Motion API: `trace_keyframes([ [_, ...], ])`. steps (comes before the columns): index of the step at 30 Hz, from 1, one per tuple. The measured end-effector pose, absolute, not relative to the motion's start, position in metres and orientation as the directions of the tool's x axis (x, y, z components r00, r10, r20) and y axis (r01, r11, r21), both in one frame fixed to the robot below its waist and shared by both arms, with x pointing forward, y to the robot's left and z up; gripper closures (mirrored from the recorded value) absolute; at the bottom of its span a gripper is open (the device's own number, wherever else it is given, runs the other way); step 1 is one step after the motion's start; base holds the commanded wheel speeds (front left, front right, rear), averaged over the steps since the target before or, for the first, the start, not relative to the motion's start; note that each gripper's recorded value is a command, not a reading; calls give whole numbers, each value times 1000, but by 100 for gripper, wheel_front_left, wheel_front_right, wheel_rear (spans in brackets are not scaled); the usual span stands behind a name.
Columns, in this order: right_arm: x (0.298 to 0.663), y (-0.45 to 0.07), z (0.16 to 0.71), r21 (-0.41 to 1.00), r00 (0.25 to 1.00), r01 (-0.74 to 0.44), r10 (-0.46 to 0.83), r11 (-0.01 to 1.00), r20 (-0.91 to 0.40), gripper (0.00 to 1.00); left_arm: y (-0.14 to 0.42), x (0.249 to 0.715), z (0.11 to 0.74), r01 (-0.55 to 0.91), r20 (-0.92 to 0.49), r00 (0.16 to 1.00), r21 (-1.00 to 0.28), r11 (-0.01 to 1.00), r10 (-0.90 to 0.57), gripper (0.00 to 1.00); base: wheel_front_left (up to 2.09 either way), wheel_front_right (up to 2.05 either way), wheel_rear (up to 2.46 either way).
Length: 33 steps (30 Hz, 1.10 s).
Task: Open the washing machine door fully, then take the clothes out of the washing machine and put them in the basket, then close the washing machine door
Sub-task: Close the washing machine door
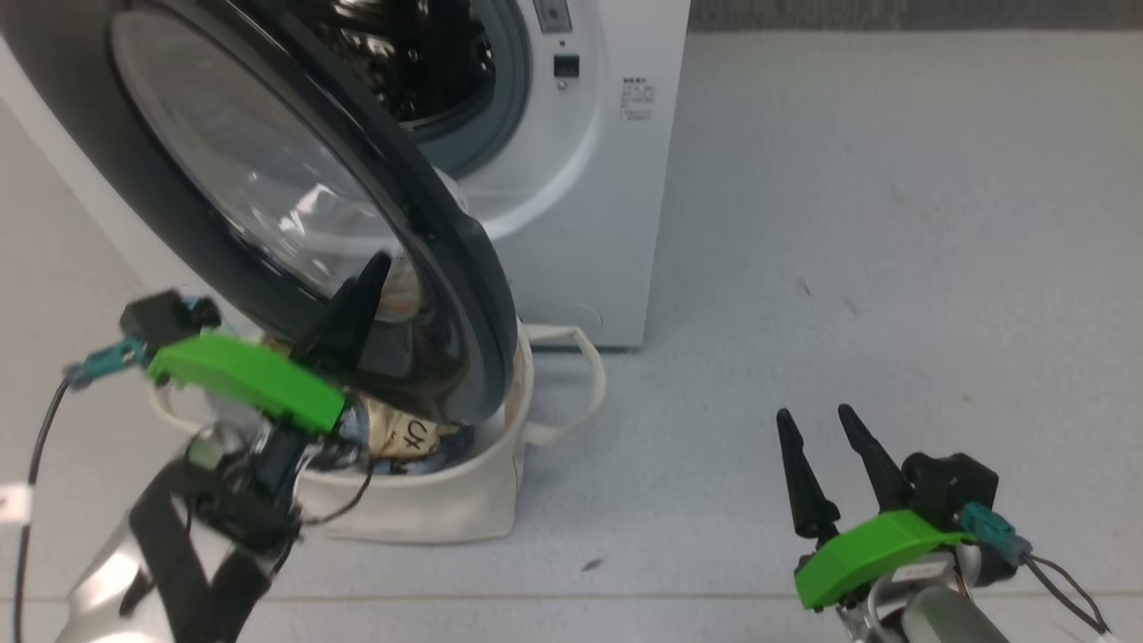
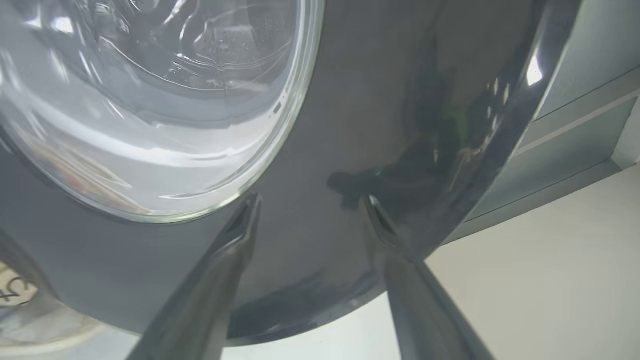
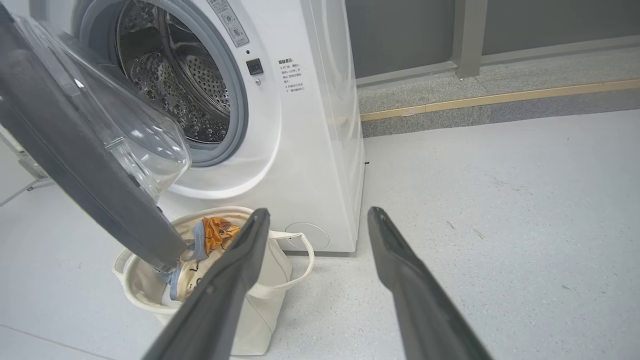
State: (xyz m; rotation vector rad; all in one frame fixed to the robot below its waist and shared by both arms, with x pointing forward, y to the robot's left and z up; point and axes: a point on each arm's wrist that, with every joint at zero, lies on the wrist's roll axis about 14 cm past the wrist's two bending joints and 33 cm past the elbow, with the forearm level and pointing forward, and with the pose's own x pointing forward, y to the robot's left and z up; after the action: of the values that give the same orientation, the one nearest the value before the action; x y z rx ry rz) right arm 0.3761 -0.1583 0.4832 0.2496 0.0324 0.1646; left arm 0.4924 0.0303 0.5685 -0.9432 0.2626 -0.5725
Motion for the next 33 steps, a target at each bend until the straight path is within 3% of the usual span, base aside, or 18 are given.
trace_keyframes([
  [6, 371, -151, 495, 247, 982, -186, 186, 951, 24, 0, 78, 473, 556, 372, 10, 872, -662, 650, -489, 0, 0, 0, 0],
  [13, 368, -146, 499, 253, 980, -199, 195, 947, 39, 0, 167, 460, 548, 302, 28, 946, -440, 846, -323, 0, 0, 0, 0],
  [19, 365, -151, 500, 256, 983, -185, 179, 949, 47, 0, 218, 440, 532, 220, -18, 971, -305, 927, -237, 0, 0, 0, 0],
  [25, 367, -148, 505, 248, 981, -196, 186, 949, 61, 0, 276, 420, 541, 92, 25, 996, -204, 975, -89, 0, 0, 0, 0],
  [33, 361, -152, 503, 252, 983, -182, 172, 950, 59, 0, 283, 391, 516, 52, -17, 998, -170, 984, -56, 0, 0, 0, 0],
])
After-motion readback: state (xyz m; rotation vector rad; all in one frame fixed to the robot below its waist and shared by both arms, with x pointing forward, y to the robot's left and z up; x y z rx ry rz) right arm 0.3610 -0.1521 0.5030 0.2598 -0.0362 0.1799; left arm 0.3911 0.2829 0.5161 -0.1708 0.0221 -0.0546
